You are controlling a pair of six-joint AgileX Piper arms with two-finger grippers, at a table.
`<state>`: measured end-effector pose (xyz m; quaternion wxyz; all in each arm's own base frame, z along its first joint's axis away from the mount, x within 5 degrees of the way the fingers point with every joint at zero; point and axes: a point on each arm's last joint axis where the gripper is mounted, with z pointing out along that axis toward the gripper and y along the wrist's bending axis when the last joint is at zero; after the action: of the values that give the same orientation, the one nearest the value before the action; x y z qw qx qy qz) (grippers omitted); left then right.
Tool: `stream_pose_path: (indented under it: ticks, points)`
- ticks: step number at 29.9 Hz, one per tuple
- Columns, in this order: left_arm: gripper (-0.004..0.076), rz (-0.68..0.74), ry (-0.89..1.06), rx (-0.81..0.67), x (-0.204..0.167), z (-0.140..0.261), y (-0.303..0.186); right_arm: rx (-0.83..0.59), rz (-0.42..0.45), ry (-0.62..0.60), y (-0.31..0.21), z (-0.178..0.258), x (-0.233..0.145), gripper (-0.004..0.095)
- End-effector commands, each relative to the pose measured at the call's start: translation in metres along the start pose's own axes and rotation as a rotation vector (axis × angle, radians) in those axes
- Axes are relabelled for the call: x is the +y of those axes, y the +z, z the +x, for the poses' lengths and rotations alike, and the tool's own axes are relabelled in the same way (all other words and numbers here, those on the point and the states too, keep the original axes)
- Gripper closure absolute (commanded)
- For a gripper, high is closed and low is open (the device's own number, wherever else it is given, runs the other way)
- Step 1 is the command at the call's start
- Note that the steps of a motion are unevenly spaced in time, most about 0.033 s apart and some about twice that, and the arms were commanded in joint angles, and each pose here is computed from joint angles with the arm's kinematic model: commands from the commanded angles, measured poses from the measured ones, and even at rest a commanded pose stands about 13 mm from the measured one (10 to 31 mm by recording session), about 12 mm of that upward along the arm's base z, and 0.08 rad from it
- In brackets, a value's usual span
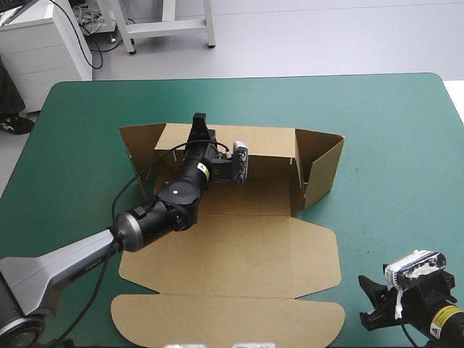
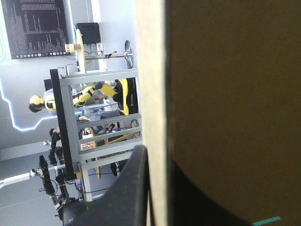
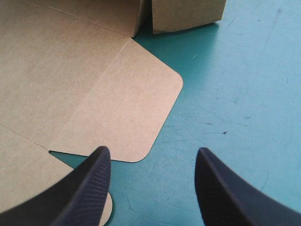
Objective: Fold the box
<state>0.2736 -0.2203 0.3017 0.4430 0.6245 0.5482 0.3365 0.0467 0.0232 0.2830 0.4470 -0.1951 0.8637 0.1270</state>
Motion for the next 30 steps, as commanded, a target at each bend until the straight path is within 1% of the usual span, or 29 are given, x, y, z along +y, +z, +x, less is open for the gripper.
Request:
stream_pose_path:
  ticks: [1,5,10,13,17,21,24,27,30]
  points:
    - [0.0731,0.055,-0.061,0.052,0.001,0.002,-0.016,-0.078,0.023,0.021,-0.003,-0.013,-0.002,0.0369]
    - [0.0731,0.066,-0.054,0.063,0.000,-0.002,-0.024,-0.051,0.060,0.065,0.003,-0.015,-0.004,0.0369]
    - [0.0731,0.048,-0.039,0.058,0.003,-0.002,-0.028,-0.009,0.080,0.048,0.011,-0.027,-0.004,0.0369]
    - [0.0731,0.047,-0.023,0.029,0.003,-0.005,-0.028,-0.008,0.087,0.038,0.011,-0.045,-0.003,0.0369]
    - [0.0731,0.037,0.014,-0.031,0.005,-0.008,-0.026,-0.028,0.119,0.010,0.011,-0.076,-0.003,0.0369]
    - [0.0731,0.027,0.011,-0.034,0.009,-0.001,-0.020,-0.043,0.139,-0.010,0.012,-0.100,-0.002,0.0369]
    - [0.0731,0.021,0.009,-0.023,0.012,0.007,-0.016,-0.064,0.142,-0.018,0.015,-0.118,0.000,0.0369]
    - [0.0731,0.019,0.007,-0.038,0.013,0.009,-0.014,-0.115,0.136,-0.028,0.017,-0.136,0.002,0.0369]
    - [0.0731,0.019,0.007,-0.048,0.013,0.008,-0.014,-0.130,0.135,-0.031,0.018,-0.152,0.003,0.0377]
